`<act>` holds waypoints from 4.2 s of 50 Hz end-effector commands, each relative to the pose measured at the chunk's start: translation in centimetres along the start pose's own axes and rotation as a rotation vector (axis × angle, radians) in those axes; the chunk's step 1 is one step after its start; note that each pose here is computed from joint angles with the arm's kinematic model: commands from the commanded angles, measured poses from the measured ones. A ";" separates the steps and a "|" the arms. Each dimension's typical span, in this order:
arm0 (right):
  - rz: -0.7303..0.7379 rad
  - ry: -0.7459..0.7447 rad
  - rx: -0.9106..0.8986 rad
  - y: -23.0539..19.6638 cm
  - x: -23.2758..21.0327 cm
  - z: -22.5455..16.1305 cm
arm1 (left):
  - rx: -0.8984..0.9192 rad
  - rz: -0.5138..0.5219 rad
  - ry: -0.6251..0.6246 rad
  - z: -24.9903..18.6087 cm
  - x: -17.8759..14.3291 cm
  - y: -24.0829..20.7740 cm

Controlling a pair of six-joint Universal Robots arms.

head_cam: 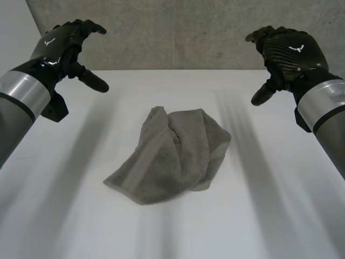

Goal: Fold the towel.

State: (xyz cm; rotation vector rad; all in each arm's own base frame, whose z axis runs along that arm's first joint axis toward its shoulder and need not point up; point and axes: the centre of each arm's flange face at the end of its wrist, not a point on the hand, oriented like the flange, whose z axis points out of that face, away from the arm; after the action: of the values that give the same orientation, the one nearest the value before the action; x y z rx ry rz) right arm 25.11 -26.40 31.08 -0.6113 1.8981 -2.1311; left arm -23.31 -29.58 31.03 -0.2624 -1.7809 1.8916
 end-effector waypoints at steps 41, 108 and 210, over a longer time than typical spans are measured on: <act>0.051 0.013 -0.177 3.0 1.3 1.1 | -0.225 0.127 0.012 -2.2 2.9 4.3; -0.020 -0.159 -0.304 13.1 4.8 5.8 | -0.326 0.337 -0.071 0.6 -3.4 12.6; 0.000 -0.200 -0.154 6.9 4.5 7.0 | -0.168 0.426 0.056 5.0 -1.2 9.5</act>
State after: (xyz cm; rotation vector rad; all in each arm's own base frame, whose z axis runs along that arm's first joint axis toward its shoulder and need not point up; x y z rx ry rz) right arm 22.01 -32.59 21.23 -0.7313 2.1368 -1.6805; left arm -26.49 -32.42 18.17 -0.8359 -2.0798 1.8347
